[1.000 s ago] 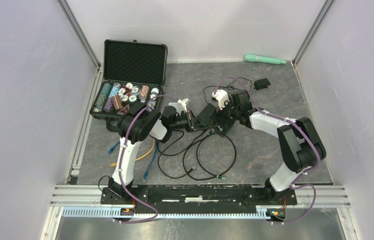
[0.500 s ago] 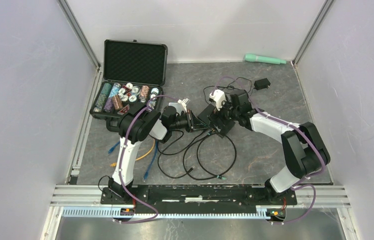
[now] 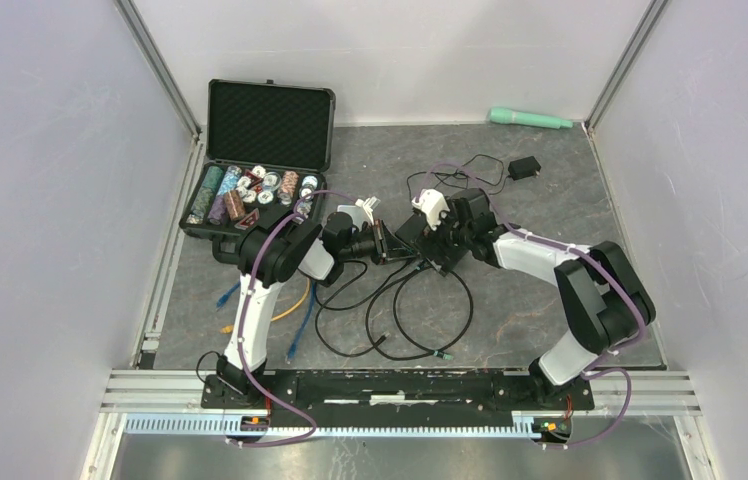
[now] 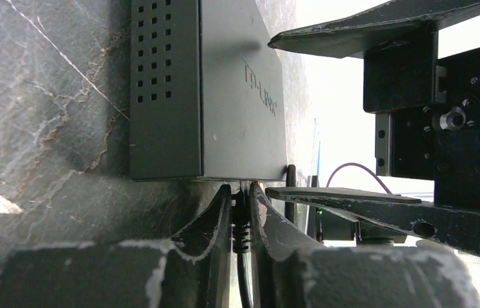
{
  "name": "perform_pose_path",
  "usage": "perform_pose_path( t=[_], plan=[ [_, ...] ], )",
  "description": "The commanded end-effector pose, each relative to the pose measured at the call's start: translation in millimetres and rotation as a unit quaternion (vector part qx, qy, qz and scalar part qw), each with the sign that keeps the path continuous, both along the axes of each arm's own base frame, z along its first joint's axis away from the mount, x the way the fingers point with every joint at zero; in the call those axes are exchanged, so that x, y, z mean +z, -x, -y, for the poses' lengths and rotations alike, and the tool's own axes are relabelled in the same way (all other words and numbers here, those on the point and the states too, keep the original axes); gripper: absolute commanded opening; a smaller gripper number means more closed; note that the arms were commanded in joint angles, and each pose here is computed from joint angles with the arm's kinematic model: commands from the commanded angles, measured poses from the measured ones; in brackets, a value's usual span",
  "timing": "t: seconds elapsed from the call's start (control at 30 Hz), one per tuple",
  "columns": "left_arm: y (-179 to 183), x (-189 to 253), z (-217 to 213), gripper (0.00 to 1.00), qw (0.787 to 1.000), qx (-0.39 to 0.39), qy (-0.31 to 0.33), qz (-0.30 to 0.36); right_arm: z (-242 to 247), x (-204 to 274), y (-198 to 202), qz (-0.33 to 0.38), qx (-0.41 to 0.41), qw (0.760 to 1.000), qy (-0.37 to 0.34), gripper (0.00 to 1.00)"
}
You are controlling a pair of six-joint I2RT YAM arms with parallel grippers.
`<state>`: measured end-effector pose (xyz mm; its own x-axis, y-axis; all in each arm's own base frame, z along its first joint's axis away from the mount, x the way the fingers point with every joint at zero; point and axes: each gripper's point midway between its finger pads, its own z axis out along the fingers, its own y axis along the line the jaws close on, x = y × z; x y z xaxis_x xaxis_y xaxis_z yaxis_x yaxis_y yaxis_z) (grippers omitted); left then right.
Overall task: Pull the plug from the switch port
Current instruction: Pull the connector from the switch port.
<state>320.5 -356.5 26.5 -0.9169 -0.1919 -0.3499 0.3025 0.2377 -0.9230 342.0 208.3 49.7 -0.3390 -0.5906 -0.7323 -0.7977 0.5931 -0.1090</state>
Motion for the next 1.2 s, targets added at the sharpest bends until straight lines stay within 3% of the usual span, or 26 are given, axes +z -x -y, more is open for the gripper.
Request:
perform_pose_path(
  t=[0.0, 0.2, 0.4, 0.6, 1.17],
  plan=[
    [19.8, -47.5, -13.4, 0.02, 0.997, -0.009, -0.049, -0.055, -4.7, 2.5, -13.2, 0.021, -0.005, 1.0, 0.006, 0.98],
    [20.0, -47.1, -13.1, 0.02, 0.997, -0.008, -0.047, -0.06, -3.5, -4.5, -18.4, 0.018, -0.036, 0.999, 0.006, 0.98],
    [19.6, -36.9, -11.9, 0.02, 0.997, 0.015, 0.009, -0.078, 8.4, -22.2, -18.6, 0.007, -0.118, 0.993, -0.013, 0.96],
    [19.4, -39.8, -14.3, 0.02, 0.997, 0.024, -0.004, -0.069, 18.0, -37.2, -13.2, -0.007, -0.155, 0.988, -0.01, 0.95],
    [26.7, -64.7, -27.0, 0.02, 0.991, -0.003, -0.121, -0.062, 9.5, -10.5, -26.9, 0.022, -0.018, 0.998, 0.052, 0.91]
  ],
)
